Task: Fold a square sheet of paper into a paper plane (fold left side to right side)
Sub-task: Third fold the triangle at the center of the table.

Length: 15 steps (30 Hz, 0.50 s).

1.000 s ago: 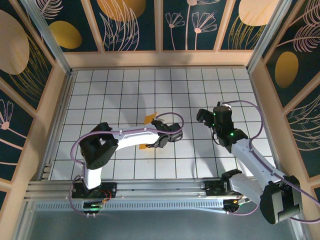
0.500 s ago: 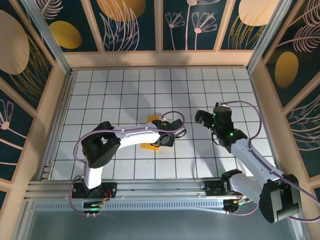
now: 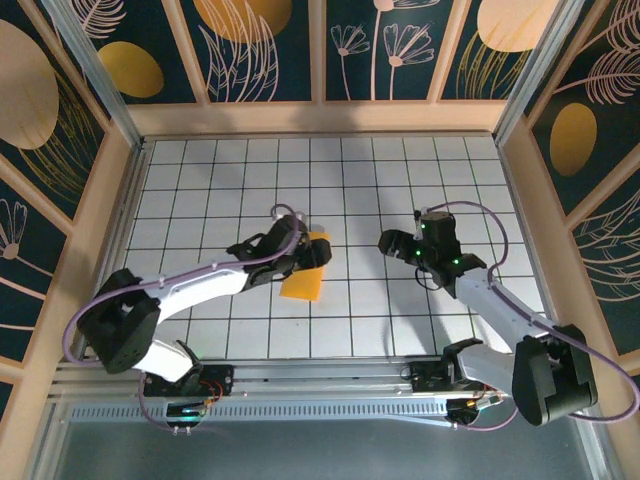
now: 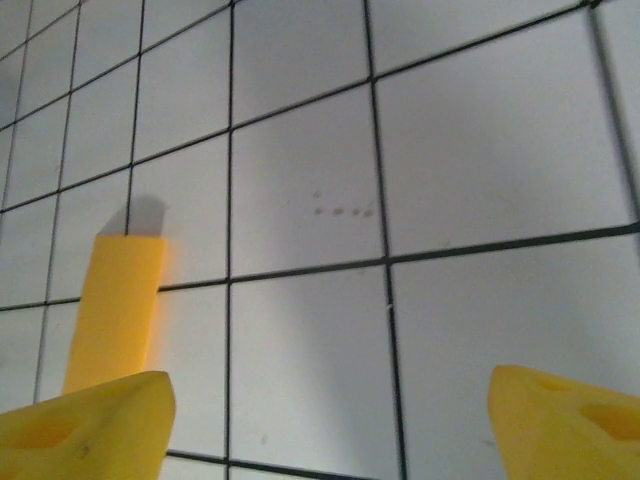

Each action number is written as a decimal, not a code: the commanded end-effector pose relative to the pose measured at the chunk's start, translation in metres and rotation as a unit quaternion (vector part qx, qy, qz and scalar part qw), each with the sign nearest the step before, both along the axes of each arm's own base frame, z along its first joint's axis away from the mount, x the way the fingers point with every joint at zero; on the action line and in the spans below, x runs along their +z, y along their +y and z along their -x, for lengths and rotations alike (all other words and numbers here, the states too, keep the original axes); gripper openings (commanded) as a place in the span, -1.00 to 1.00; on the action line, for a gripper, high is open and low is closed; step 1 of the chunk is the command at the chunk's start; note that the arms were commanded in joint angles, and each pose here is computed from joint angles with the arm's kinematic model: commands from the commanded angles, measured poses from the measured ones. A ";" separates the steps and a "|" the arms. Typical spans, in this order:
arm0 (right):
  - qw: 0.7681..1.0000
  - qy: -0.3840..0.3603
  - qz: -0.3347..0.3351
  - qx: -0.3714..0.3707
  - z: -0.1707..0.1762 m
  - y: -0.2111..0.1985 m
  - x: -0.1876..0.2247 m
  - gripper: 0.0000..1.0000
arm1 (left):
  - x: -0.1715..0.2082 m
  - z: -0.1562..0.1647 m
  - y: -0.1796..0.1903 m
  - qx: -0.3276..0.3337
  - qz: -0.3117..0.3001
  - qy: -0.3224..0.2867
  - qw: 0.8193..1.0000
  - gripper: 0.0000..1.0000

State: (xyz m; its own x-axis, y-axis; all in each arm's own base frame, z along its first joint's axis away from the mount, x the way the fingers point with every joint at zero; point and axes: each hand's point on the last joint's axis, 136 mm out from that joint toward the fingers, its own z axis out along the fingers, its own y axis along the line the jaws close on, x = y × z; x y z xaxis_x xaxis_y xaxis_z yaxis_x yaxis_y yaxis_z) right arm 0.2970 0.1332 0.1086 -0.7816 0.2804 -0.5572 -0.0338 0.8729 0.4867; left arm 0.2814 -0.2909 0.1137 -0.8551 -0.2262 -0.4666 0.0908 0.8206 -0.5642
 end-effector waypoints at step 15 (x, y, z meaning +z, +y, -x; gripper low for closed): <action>0.976 0.082 -0.161 0.120 0.023 0.107 -0.008 -0.24 | -0.002 0.000 0.102 0.147 0.205 -0.014 0.968 0.60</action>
